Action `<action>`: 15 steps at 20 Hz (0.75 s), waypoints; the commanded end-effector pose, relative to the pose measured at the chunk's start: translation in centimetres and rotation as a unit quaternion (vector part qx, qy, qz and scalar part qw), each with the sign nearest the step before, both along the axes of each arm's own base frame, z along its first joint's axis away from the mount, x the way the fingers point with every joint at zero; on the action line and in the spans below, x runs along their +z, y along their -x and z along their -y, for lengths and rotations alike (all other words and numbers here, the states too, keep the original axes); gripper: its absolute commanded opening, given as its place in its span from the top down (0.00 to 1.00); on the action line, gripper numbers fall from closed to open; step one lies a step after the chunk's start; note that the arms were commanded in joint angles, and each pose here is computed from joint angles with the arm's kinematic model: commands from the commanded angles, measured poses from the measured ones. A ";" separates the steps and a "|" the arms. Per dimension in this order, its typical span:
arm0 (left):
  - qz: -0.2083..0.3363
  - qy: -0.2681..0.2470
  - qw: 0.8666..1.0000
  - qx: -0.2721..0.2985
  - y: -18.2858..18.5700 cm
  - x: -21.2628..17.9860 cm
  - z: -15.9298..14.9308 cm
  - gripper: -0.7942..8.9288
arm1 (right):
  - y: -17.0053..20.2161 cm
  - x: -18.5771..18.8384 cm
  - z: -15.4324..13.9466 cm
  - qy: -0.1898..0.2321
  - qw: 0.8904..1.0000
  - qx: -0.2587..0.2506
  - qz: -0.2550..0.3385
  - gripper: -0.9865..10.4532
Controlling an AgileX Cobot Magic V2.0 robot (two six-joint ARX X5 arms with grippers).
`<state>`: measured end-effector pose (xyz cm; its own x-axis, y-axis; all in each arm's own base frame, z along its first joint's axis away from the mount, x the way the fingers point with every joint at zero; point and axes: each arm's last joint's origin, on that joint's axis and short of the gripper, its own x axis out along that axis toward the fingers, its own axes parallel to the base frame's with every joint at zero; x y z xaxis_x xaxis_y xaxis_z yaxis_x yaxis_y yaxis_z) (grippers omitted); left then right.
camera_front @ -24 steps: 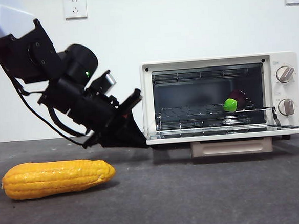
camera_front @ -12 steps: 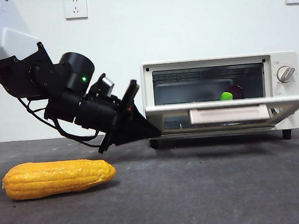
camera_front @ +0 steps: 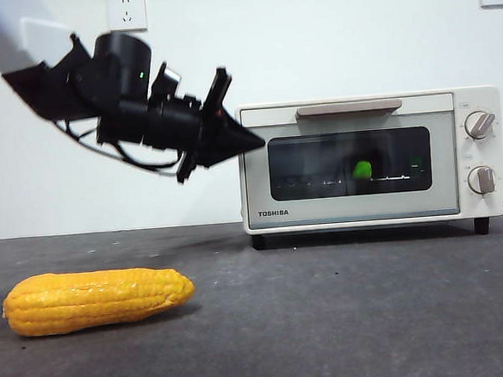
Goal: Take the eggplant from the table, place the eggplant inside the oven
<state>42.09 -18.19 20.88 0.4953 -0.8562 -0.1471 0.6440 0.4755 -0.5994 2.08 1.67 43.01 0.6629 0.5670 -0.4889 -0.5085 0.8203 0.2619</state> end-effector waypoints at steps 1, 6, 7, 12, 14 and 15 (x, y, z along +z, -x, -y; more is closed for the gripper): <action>0.023 -0.020 1.000 0.007 -0.6 1.3 0.1 0.93 | 0.2 -0.2 0.0 0.004 1.000 0.003 -0.007 0.92; 0.031 -0.039 0.999 -0.008 -1.3 3.7 0.4 0.93 | 0.2 -0.1 0.0 0.007 1.000 0.004 -0.005 0.92; 0.030 -0.037 0.999 -0.016 -1.4 4.1 0.5 0.93 | 0.2 -0.1 0.0 0.007 1.000 0.004 -0.005 0.92; 0.015 -0.033 0.998 -0.049 -1.3 5.3 0.6 0.93 | 0.2 -0.2 0.1 0.011 1.000 -0.002 -0.004 0.92; 0.016 -0.037 0.997 -0.059 -1.0 5.7 0.6 0.93 | 0.2 -0.2 0.1 0.011 1.000 -0.002 -0.004 0.92; 0.015 -0.042 0.997 -0.060 -0.7 6.1 0.5 0.93 | 0.2 -0.2 0.1 0.011 1.000 -0.002 -0.005 0.92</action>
